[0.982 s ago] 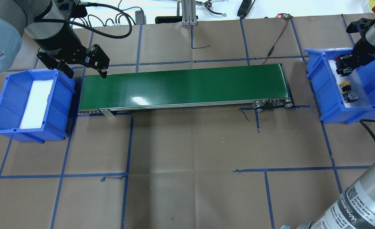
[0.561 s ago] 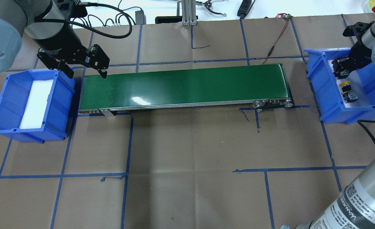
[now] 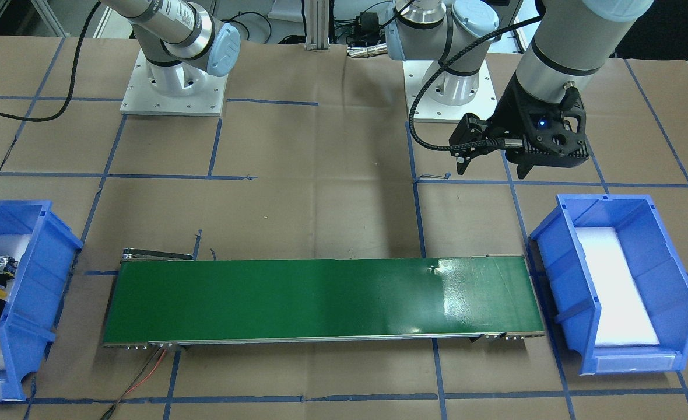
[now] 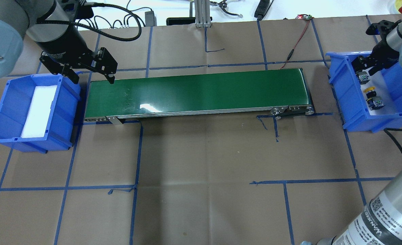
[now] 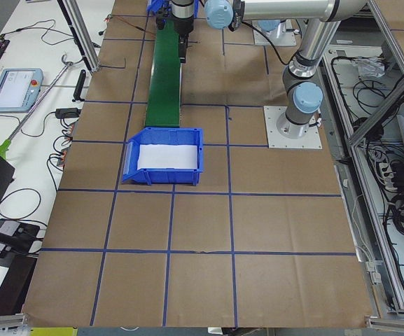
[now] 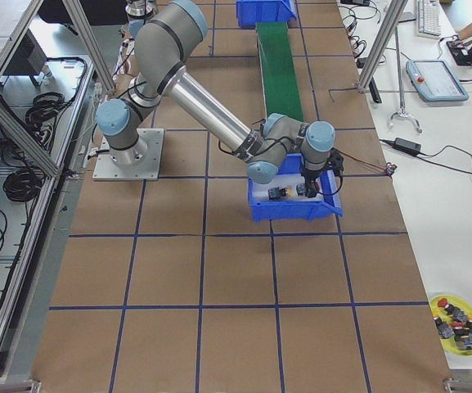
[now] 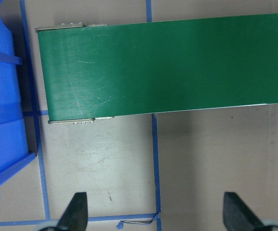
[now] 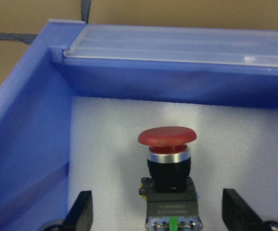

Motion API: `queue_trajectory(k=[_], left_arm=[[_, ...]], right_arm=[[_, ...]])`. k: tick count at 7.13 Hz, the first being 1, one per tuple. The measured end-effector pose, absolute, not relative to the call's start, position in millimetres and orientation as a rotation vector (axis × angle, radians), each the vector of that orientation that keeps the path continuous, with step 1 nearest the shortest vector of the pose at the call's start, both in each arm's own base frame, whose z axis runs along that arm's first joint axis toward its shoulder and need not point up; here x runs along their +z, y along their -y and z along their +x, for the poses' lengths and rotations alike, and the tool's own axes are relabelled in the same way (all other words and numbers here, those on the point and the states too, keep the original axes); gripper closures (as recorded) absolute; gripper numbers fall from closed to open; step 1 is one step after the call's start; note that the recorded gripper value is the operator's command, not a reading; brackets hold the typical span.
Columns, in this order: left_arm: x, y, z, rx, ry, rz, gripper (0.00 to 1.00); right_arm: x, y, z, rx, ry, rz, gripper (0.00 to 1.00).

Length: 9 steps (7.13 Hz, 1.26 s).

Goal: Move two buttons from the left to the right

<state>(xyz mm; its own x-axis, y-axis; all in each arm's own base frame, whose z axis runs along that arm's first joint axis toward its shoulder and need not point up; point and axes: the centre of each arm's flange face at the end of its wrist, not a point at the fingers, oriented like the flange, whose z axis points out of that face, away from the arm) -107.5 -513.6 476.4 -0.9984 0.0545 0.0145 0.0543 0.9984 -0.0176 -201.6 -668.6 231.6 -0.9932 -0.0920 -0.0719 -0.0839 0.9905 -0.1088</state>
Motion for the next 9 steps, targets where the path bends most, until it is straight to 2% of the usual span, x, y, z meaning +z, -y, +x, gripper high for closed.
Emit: queue_trajectory(k=[4,7,9], left_arm=[[476,514,-108,0.027,3.125,-0.085,0.01],[477,513,-108,0.028,3.125,-0.085,0.0],[477,513,-108,0.028,3.125,-0.084,0.01]], right_arm=[[293,667,-202,-0.218,-3.089,-0.137,0.0],[421,622,-148,-0.319,-3.103,-0.112,0.0],[472,578,-63,-0.337,-3.089,-0.226,0.0]])
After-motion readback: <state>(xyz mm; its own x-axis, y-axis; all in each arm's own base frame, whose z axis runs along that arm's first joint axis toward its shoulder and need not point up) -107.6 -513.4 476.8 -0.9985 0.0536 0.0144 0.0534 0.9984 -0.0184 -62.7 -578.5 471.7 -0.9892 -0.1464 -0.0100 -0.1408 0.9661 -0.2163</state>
